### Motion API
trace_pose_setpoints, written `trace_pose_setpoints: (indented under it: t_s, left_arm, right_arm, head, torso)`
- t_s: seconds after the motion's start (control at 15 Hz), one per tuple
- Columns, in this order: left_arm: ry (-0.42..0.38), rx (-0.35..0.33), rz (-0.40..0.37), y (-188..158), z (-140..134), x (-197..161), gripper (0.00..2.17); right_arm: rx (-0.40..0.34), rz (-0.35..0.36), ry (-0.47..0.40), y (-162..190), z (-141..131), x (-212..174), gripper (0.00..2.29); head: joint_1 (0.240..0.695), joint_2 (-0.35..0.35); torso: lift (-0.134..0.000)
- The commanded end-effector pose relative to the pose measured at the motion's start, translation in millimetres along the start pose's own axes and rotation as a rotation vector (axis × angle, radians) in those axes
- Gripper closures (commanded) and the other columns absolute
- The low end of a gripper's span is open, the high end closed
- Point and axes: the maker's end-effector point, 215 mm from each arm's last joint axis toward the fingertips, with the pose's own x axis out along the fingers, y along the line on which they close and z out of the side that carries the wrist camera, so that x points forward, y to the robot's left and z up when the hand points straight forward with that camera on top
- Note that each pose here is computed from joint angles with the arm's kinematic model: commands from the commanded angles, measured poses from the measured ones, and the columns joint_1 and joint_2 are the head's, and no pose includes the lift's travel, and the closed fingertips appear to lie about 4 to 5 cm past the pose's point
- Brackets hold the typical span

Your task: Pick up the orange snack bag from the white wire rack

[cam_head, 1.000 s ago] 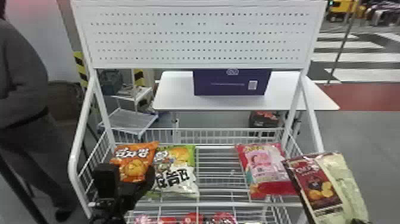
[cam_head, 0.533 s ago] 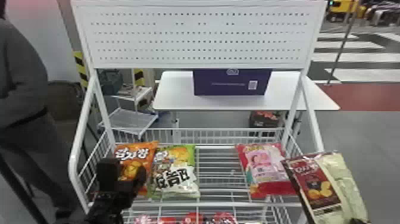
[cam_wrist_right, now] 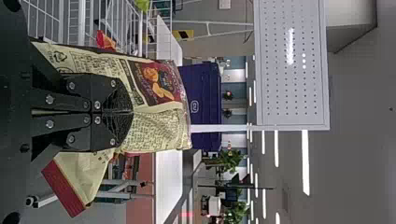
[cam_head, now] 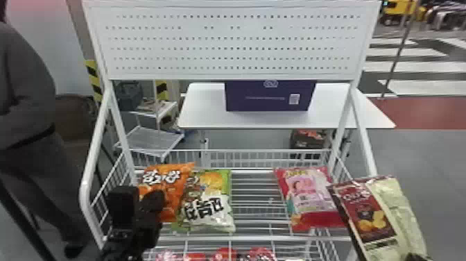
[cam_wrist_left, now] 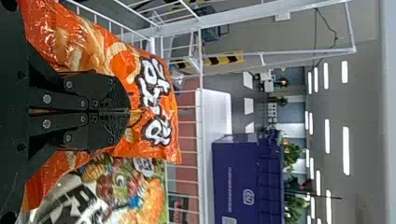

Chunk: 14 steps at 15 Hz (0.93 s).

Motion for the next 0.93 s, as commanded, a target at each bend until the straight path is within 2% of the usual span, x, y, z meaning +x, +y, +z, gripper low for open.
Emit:
trace_pose_setpoints:
  t_s: [0.0,0.2,0.33,0.67,0.87]
  left_arm:
    - [-0.061,-0.031,-0.019,-9.7,23.2,-42.3,2.07]
    - [-0.12,-0.074,-0.014,-14.0,29.8,-95.9,2.07]
    - [-0.141,-0.096,0.014,-2.7,20.0,-120.9,2.07]
    - [-0.246,-0.149,0.048,13.2,20.3,-171.1,2.06]
    - [-0.242,-0.147,0.044,11.9,16.6,-187.0,2.06]
  right_arm:
    - [0.003,0.002,0.001,1.2,-1.6,0.8,2.26]
    - [0.004,0.003,0.002,2.2,-2.5,1.6,2.26]
    - [0.007,0.005,0.004,3.7,-4.4,2.2,2.26]
    - [0.007,0.007,0.004,4.5,-5.6,2.3,2.26]
    - [0.01,0.01,0.002,6.4,-4.4,2.7,2.26]
  head:
    - [0.499,0.0]
    - [0.499,0.0]
    - [0.499,0.0]
    - [0.499,0.0]
    - [0.499,0.0]
  torso:
    - [0.0]
    - [0.0]
    - [0.0]
    - [0.0]
    - [0.0]
